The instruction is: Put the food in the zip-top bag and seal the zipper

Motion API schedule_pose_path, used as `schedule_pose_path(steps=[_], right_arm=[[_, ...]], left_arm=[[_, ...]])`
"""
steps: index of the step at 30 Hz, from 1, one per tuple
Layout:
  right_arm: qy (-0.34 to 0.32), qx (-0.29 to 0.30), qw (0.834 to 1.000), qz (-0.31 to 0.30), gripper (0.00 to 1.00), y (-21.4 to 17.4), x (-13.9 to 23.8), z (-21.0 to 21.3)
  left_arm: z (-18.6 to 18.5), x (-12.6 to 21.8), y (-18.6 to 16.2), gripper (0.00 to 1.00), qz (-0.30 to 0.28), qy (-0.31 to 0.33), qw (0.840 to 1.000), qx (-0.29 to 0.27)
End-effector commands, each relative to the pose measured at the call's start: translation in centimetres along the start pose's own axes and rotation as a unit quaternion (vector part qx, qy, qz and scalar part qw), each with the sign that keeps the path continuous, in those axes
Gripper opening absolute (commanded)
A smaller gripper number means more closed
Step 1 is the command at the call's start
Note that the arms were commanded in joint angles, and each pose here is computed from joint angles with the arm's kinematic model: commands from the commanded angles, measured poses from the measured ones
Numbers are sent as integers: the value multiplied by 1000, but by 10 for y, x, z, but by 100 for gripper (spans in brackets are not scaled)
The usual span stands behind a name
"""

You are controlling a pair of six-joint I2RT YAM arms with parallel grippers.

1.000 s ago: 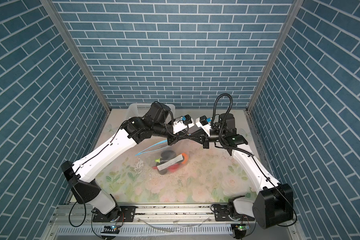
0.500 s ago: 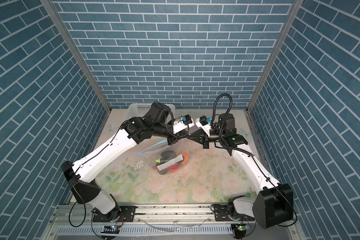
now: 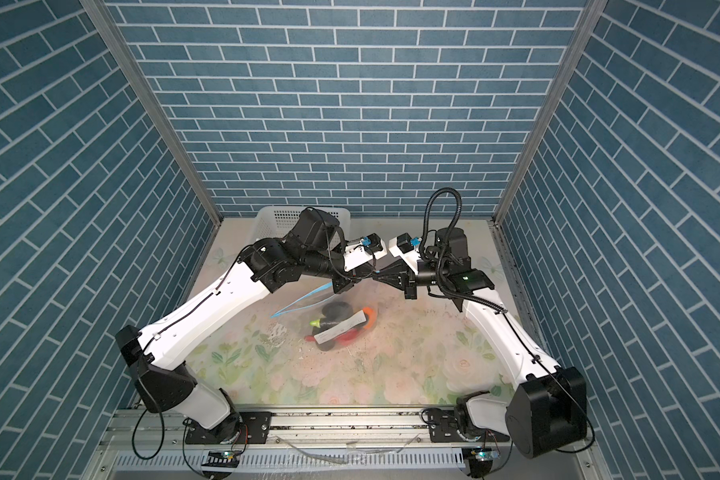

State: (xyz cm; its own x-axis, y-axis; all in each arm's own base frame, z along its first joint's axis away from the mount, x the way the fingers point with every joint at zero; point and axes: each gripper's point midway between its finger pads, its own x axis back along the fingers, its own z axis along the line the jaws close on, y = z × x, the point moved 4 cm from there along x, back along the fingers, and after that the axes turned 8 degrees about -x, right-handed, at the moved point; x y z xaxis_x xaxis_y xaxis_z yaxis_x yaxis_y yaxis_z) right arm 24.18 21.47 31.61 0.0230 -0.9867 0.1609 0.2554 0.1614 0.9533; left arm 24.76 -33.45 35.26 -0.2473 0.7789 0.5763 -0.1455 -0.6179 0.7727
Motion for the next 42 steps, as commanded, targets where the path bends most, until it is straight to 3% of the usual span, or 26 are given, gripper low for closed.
schedule_pose_path(steps=[1,20,29,34,42], right_arm=[[-3,53,999,-12,0,25,7,10],[-11,57,998,-8,0,23,10,12],[16,70,997,-17,0,23,7,15],[32,80,996,-21,13,24,4,18],[38,81,996,-21,16,24,2,19]], left_arm=[[-2,13,-9,11,21,13,1000,-3],[-4,26,-21,12,33,29,999,-1],[-4,23,-15,12,21,17,1000,-1],[-4,22,-15,12,19,13,1000,-1],[-5,23,-14,12,17,14,1000,-1]])
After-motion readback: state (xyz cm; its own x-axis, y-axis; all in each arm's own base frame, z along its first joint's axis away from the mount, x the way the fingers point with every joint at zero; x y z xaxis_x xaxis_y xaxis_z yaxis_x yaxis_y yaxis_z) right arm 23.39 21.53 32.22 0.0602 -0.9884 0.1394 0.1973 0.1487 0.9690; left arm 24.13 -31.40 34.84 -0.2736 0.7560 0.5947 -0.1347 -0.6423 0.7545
